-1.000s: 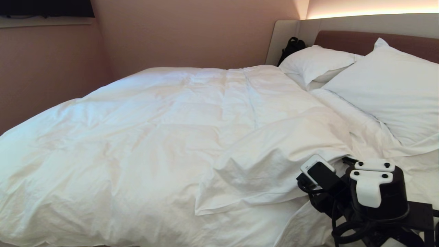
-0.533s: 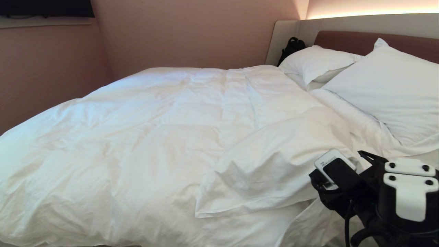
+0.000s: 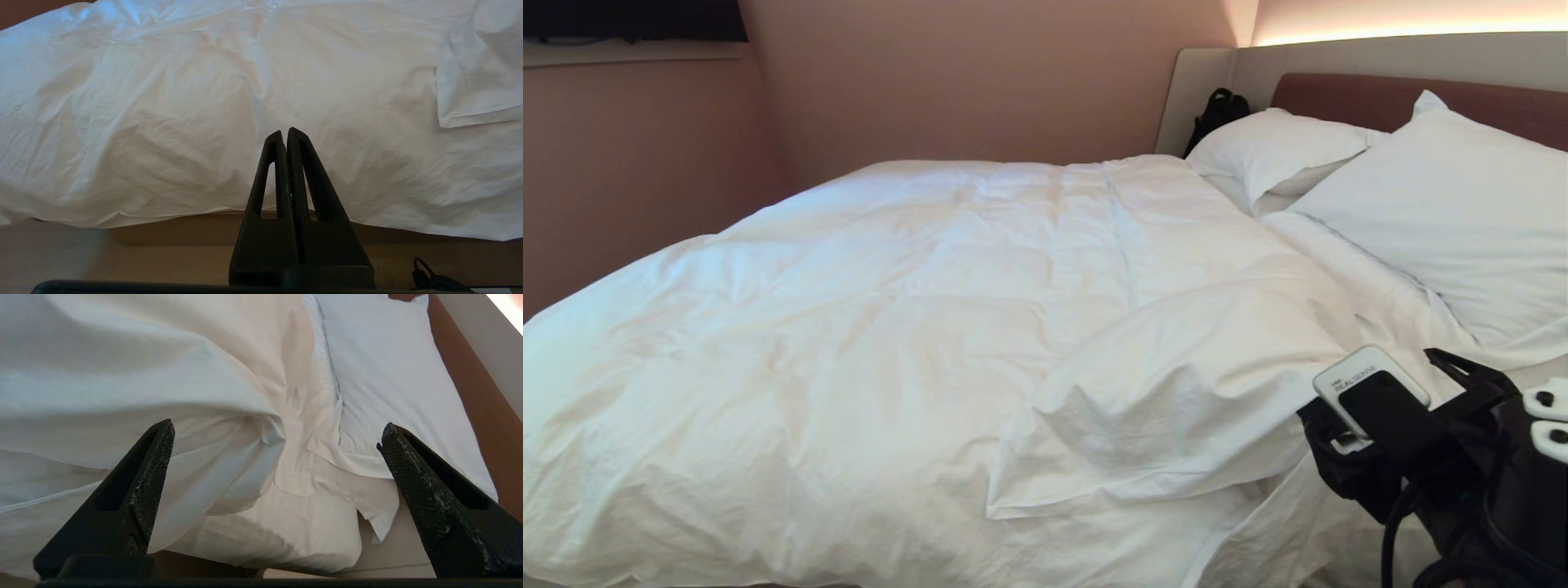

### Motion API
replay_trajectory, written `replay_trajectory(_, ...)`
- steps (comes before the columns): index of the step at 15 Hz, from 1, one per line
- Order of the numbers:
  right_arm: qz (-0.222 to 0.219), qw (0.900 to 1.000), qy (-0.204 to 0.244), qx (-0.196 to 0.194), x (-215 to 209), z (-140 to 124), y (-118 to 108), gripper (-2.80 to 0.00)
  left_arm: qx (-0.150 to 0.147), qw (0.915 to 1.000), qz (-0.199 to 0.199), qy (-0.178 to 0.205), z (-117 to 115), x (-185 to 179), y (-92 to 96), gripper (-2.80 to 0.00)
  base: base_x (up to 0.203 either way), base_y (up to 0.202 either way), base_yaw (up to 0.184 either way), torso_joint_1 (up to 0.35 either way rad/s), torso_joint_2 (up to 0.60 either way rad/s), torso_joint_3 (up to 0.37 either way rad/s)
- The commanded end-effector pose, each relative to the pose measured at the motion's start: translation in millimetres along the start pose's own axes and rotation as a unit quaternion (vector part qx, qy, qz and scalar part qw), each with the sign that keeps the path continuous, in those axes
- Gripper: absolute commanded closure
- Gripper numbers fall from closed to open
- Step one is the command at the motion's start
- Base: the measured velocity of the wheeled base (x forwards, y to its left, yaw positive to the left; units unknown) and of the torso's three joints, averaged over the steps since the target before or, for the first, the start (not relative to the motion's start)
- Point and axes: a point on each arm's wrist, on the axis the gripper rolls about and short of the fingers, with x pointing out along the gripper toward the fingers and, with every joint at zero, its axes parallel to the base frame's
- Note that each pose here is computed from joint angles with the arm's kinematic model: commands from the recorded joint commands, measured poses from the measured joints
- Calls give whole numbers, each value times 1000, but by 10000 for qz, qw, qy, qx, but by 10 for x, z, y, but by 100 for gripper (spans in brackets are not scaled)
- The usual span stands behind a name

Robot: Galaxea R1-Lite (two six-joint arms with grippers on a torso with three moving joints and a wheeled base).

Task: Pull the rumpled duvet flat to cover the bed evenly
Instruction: Flatten the corners of the folded blanket

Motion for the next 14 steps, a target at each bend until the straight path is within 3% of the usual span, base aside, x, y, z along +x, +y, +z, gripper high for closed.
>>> replay_trajectory(1,-176,9995,249,-66,115,-19,12,-280,1,10000,3,1,-1,0,0,0,0,0,0,0,0,0)
replay_trajectory(14,-349,9956,857,-171,664,-20,247,-280,1,10000,3,1,-1,0,0,0,0,0,0,0,0,0)
